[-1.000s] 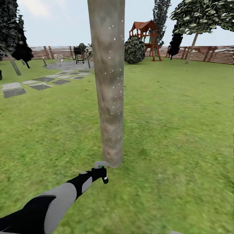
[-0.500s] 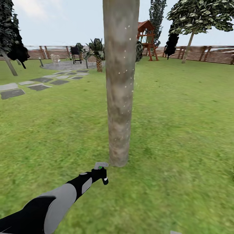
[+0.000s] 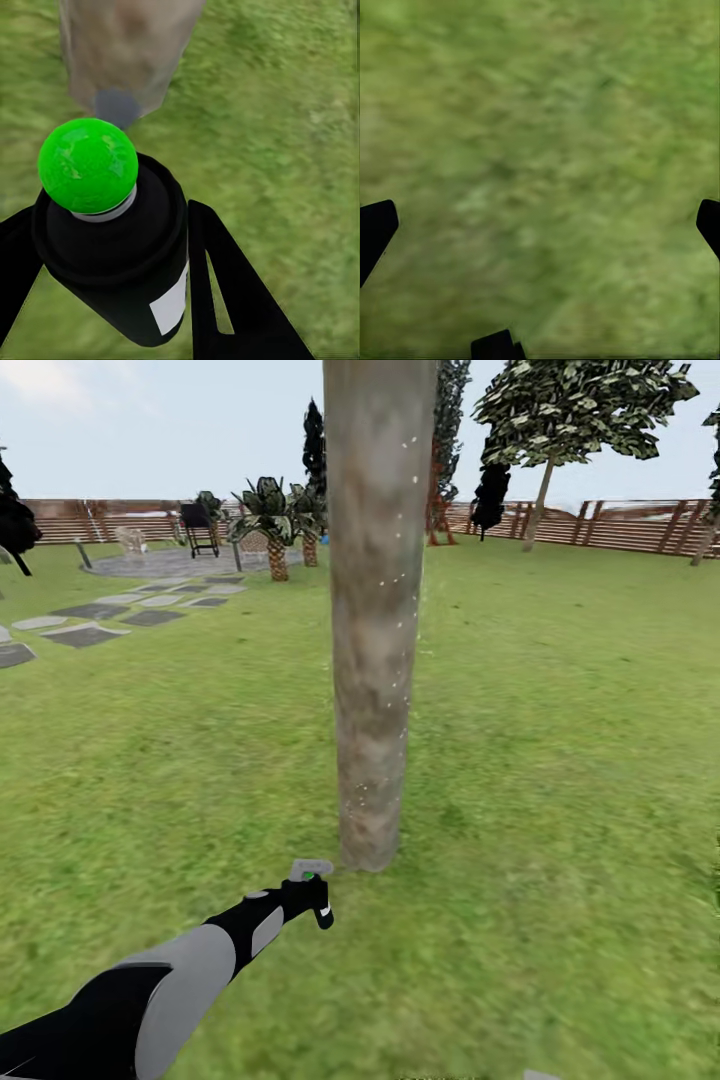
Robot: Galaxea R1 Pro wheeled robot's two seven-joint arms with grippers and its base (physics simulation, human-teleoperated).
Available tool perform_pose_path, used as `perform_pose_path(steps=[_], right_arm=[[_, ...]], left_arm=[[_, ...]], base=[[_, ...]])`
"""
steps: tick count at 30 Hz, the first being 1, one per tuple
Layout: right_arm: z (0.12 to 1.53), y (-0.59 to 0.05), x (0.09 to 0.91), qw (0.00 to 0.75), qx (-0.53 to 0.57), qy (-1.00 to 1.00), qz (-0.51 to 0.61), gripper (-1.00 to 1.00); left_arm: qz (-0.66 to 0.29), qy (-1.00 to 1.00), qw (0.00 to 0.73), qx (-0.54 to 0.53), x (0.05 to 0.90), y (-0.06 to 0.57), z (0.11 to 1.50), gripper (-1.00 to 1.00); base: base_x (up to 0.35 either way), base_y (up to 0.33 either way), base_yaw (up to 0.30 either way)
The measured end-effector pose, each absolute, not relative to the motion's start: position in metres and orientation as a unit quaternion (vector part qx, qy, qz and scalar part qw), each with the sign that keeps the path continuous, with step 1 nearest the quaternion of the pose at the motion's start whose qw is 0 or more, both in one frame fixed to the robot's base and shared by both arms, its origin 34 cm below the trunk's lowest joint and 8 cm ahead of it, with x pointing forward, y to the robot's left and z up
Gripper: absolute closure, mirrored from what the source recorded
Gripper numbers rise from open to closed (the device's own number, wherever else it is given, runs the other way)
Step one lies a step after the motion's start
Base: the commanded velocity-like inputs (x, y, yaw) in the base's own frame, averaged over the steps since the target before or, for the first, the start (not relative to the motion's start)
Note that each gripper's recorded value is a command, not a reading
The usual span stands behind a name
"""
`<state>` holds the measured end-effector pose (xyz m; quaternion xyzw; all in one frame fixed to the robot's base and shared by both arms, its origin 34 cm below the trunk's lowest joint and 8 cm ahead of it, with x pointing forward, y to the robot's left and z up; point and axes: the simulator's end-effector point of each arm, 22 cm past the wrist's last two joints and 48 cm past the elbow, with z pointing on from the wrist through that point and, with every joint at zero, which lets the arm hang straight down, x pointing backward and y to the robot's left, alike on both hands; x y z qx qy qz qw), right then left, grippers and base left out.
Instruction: In the garden, pick up the pesticide atomizer on the floor and spray pesticide onto both trees until each tree trunk is fully covered.
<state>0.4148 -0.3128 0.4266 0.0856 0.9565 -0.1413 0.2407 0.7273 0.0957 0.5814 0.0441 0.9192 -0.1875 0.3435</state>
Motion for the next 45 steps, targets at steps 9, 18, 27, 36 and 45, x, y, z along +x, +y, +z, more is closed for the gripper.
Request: perform_pose_path(steps=[9,18,27,36,45], right_arm=[[0.4267,-0.3129,0.4149,0.241,0.085,0.956,-0.142,-1.0],[0.4266,-0.3127,0.415,0.241,0.085,0.956,-0.141,-1.0],[0.4267,-0.3129,0.4149,0.241,0.085,0.956,-0.142,-1.0],[0.4251,-0.3128,0.4131,0.238,0.085,0.957,-0.142,-1.0],[0.4254,-0.3128,0.4133,0.239,0.085,0.957,-0.142,-1.0]], left_arm=[[-0.188,0.919,0.343,0.044,0.7272,0.0957,0.5814,1.0],[-0.188,0.919,0.343,0.044,0.7265,0.0959,0.5807,1.0],[-0.188,0.919,0.343,0.044,0.7265,0.0957,0.5807,1.0],[-0.187,0.92,0.341,0.044,0.7257,0.0962,0.5776,1.0],[-0.187,0.92,0.341,0.044,0.7256,0.097,0.5776,1.0]], base=[[0.0,0.11,-0.294],[-0.092,0.211,-0.152],[-0.001,0.242,-0.243],[-0.114,0.132,-0.154],[-0.022,0.219,-0.004]])
